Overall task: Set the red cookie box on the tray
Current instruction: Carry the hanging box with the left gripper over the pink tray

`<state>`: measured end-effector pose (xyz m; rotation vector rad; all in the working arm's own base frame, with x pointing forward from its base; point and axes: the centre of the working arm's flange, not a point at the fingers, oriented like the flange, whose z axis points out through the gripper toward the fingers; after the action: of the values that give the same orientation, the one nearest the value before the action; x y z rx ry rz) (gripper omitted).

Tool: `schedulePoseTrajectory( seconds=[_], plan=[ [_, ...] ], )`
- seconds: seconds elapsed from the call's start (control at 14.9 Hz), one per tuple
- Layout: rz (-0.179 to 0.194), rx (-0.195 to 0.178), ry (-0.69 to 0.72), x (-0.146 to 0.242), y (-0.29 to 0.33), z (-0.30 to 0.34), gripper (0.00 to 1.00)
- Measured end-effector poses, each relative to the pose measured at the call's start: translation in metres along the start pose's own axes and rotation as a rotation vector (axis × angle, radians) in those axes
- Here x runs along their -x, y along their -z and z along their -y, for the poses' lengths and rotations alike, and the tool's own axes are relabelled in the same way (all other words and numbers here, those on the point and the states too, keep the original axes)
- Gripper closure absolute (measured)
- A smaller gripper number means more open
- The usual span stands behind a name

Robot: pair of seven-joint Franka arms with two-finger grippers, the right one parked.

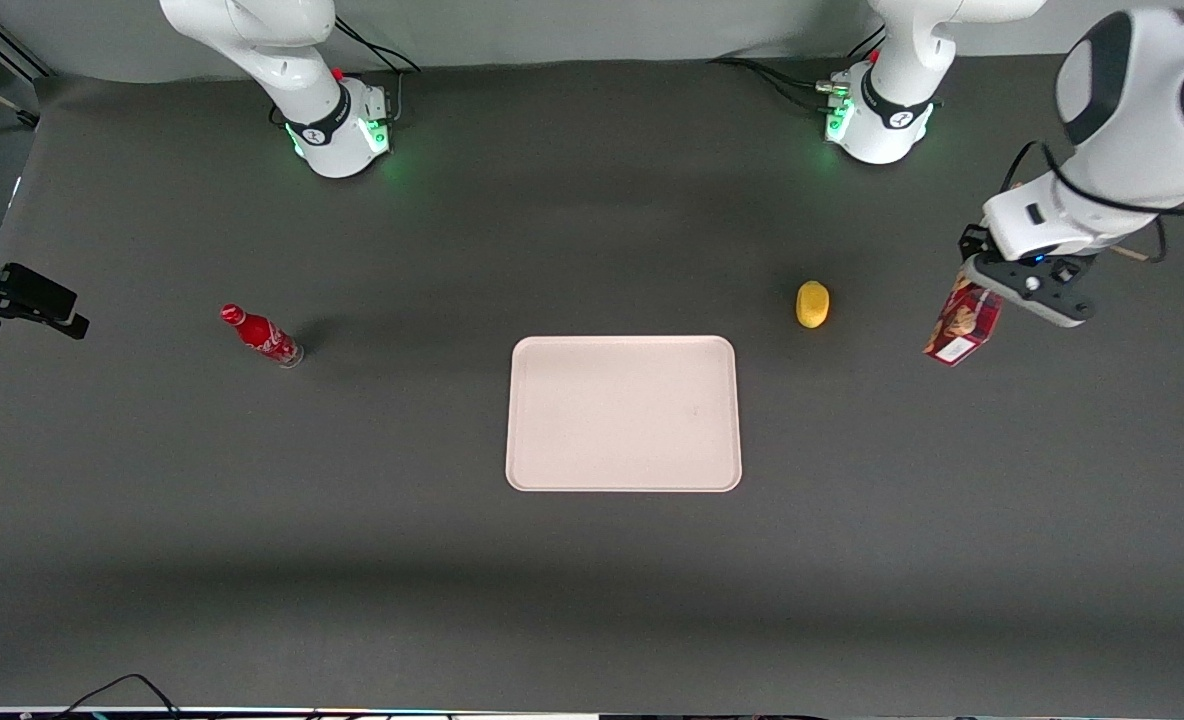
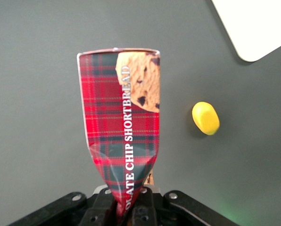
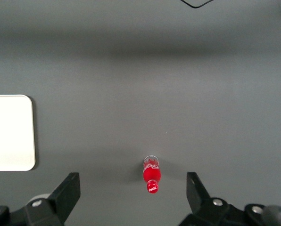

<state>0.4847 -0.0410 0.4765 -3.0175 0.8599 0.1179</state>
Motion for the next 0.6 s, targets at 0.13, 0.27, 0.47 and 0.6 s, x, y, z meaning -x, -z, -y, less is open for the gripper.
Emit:
schedulePoseTrajectory(
  seconds=[0.13, 0.27, 0.47, 0.6],
  plan=[
    [0.014, 0.006, 0.027, 0.0, 0.035, 0.001, 0.9],
    [0.018, 0.008, 0.044, 0.001, 0.054, 0.001, 0.9],
    [0.022, 0.003, 0.138, -0.007, 0.055, -0.011, 0.9],
    [0.03, -0.013, 0.224, -0.025, 0.05, -0.046, 0.9]
  ],
)
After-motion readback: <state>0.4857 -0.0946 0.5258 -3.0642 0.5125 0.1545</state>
